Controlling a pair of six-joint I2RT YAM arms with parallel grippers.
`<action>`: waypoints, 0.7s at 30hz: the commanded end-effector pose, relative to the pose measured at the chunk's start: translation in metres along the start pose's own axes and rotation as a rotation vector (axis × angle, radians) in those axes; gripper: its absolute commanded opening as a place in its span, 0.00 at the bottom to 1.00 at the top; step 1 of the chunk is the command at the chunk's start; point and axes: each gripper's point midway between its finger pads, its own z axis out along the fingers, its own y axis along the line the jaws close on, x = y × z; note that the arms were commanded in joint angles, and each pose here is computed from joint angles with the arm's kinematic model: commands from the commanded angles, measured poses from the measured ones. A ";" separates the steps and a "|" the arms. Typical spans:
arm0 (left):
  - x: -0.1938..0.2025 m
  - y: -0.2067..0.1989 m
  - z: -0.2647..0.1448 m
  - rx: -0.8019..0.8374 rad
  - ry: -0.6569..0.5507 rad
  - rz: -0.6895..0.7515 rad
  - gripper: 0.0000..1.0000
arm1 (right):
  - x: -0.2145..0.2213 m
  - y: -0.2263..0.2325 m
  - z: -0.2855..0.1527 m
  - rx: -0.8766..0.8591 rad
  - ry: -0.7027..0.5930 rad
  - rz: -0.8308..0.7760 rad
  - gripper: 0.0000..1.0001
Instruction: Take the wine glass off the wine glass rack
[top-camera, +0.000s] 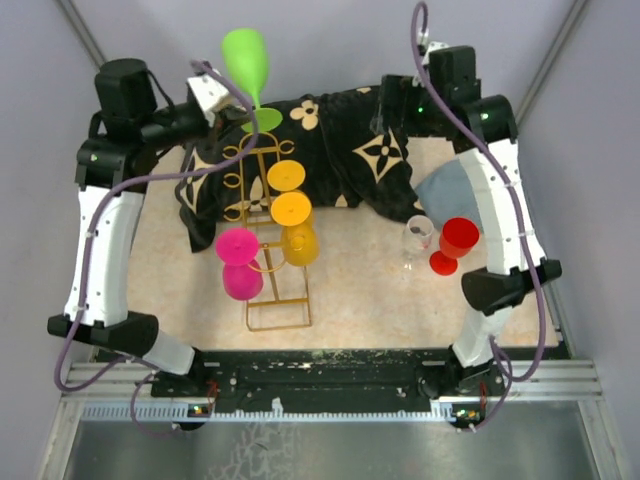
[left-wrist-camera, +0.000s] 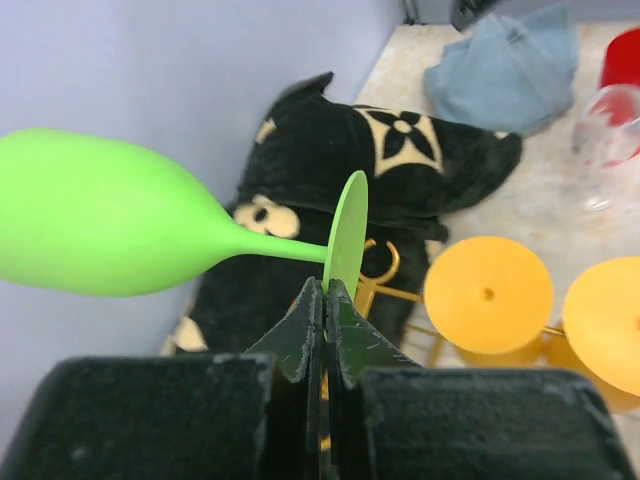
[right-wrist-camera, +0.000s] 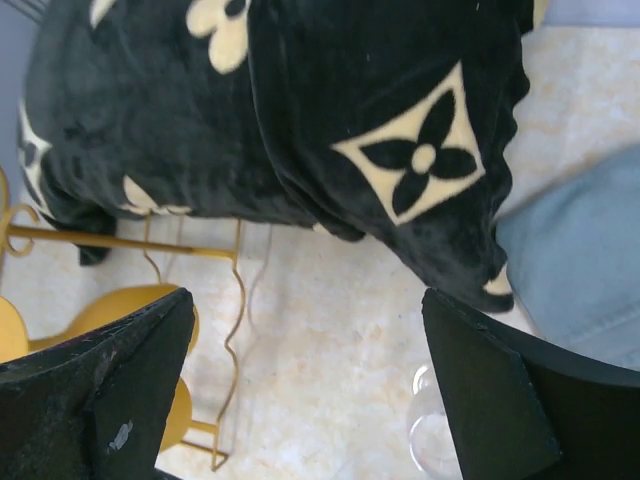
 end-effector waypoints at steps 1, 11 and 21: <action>-0.044 0.009 0.010 -0.105 -0.062 0.555 0.00 | -0.038 -0.003 -0.035 -0.119 -0.076 0.073 0.96; -0.063 -0.116 0.053 0.138 -0.240 0.953 0.00 | -0.056 -0.025 -0.101 -0.326 -0.218 0.257 0.96; -0.073 -0.235 0.076 0.320 -0.401 1.046 0.00 | -0.057 0.009 -0.183 -0.510 -0.308 0.189 0.88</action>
